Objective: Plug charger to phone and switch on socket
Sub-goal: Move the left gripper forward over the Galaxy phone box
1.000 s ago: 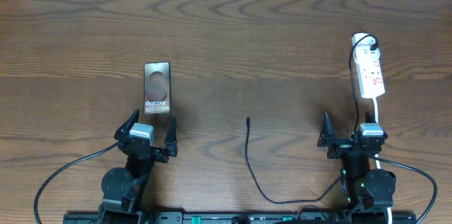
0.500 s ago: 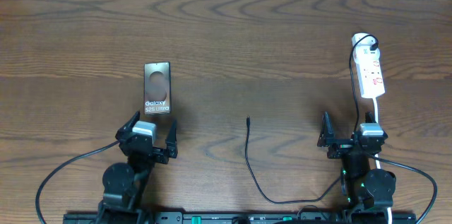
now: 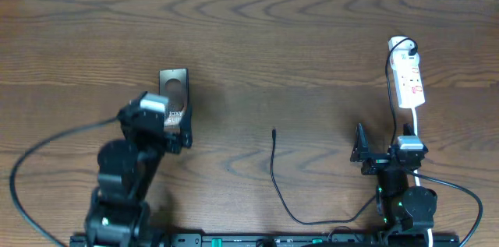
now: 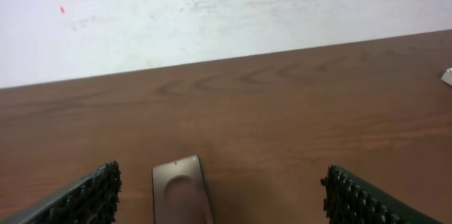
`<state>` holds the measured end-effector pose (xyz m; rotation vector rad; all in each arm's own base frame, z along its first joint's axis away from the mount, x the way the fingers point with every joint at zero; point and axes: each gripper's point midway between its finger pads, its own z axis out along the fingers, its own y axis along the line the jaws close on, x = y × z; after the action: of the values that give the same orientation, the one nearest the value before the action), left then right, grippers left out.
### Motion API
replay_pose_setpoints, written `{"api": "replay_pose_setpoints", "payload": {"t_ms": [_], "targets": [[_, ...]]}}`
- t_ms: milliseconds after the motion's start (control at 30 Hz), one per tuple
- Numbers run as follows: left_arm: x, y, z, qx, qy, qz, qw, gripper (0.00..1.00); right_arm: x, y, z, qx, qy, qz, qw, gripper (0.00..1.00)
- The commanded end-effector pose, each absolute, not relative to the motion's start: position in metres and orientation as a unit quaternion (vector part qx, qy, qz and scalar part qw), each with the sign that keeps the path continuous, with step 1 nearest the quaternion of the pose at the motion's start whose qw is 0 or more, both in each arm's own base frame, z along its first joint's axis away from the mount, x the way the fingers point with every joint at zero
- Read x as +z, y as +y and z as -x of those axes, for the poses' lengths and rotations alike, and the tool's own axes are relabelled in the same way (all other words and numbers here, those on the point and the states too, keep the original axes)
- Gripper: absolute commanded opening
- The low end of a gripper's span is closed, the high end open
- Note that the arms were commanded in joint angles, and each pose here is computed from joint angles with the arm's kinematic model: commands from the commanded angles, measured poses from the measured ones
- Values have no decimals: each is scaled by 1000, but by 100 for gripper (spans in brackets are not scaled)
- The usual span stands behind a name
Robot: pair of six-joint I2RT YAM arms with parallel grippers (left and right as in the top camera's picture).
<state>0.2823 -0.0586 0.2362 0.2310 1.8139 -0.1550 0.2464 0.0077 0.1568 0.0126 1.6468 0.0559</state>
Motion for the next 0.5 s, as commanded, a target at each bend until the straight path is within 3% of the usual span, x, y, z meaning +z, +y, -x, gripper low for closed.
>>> {"api": "replay_pose_setpoints", "payload": {"t_ms": [0, 467], "targets": [[257, -59, -297, -59, 789, -102, 603, 90, 156, 5, -246, 23, 733, -12, 680, 99], [261, -49, -347, -36, 880, -74, 468, 90, 156, 5, -246, 23, 733, -12, 680, 99]]}}
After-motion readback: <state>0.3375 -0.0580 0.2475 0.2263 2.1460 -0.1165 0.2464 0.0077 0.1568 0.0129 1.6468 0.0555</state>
